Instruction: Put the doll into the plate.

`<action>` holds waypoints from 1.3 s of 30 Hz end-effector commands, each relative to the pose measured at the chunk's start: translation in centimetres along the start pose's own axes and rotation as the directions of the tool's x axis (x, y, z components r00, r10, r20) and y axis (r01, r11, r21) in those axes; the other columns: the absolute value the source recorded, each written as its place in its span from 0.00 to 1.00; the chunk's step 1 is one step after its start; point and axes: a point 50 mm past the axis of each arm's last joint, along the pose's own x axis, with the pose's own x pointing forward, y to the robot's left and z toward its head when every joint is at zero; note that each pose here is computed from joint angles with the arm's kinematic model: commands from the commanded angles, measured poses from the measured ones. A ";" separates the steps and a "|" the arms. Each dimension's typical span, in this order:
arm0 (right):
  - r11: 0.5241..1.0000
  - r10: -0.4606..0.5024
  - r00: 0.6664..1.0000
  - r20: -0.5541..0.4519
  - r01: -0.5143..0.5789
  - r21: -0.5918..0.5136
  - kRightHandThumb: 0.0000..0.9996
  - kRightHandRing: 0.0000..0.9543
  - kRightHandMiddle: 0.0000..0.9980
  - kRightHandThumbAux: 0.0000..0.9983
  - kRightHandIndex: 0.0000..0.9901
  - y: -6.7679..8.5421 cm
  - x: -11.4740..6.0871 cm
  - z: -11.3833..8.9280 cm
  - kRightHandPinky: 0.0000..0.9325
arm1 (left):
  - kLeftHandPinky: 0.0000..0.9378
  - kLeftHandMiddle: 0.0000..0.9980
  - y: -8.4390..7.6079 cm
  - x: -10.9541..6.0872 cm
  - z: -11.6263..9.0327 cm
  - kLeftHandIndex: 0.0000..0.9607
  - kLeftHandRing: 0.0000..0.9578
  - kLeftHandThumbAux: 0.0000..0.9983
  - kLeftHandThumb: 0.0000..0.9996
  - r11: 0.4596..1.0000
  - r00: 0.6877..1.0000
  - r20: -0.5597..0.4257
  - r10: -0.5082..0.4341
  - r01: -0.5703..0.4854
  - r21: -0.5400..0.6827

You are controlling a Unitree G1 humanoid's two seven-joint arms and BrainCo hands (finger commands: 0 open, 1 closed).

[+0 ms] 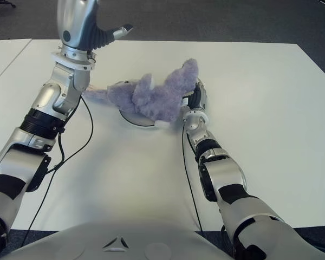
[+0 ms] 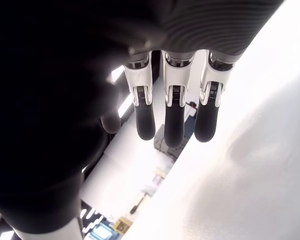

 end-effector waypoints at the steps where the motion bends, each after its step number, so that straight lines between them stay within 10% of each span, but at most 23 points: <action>1: 0.965 0.208 0.889 -0.408 -0.254 -0.062 0.06 0.23 0.20 0.86 0.17 3.7 -9.8 -9.6 0.27 | 0.11 0.11 0.6 -0.2 -1.6 0.08 0.10 0.62 0.04 0.961 0.992 -0.119 0.040 -0.071 -0.268; 16: 0.965 0.211 0.891 -0.401 -0.255 -0.059 0.10 0.22 0.19 0.87 0.16 3.7 -9.8 -9.5 0.26 | 0.08 0.10 -1.8 -4.8 -6.7 0.07 0.10 0.57 0.00 0.797 0.915 -0.394 -0.082 -0.177 -0.577; 22: 0.965 0.212 0.891 -0.402 -0.255 -0.055 0.10 0.22 0.19 0.88 0.16 3.7 -9.8 -9.6 0.26 | 0.05 0.05 -3.3 -9.2 -9.6 0.04 0.05 0.51 0.00 0.747 0.761 -0.589 -0.272 -0.219 -0.628; 39: 0.969 0.201 0.892 -0.405 -0.241 -0.051 0.11 0.22 0.20 0.89 0.16 3.4 -10.0 -9.8 0.26 | 0.01 0.01 -5.4 -18.6 -8.1 0.00 0.00 0.44 0.00 0.564 0.539 -0.723 -0.432 -0.464 -0.683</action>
